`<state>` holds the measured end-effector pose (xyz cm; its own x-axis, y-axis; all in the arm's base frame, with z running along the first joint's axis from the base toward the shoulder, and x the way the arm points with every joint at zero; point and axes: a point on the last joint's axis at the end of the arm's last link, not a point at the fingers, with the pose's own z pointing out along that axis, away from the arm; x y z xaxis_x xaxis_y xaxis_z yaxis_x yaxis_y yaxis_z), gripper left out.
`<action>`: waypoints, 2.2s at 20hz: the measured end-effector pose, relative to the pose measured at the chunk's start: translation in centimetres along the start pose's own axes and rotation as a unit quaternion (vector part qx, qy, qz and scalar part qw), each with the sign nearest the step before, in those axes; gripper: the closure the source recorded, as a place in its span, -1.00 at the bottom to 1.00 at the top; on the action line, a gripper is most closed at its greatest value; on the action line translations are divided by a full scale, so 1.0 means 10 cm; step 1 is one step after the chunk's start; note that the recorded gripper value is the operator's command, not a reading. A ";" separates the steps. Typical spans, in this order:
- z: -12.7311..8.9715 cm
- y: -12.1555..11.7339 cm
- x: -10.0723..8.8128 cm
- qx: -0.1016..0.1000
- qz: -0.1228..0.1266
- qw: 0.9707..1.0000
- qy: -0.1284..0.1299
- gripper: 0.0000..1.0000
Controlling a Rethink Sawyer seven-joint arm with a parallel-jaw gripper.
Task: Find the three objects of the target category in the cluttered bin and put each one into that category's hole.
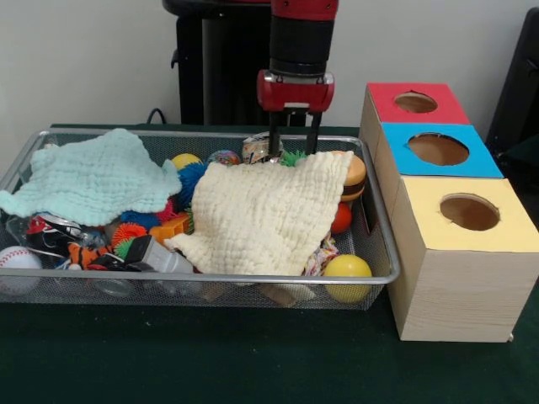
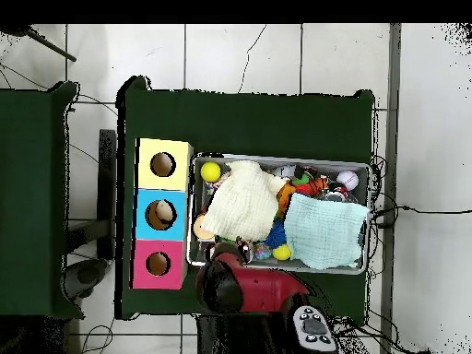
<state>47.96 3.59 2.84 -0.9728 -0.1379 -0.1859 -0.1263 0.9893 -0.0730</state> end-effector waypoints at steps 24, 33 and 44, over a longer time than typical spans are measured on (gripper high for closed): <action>0.16 -0.38 -0.02 0.002 -0.011 1.000 -0.004 -1.00; -0.26 -0.49 -0.32 0.020 -0.015 1.000 -0.015 -1.00; -0.38 -0.57 -0.52 0.027 -0.015 0.999 -0.028 -1.00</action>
<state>53.04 -1.16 7.92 -0.9562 -0.1710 -0.2376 -0.1425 0.9809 -0.1326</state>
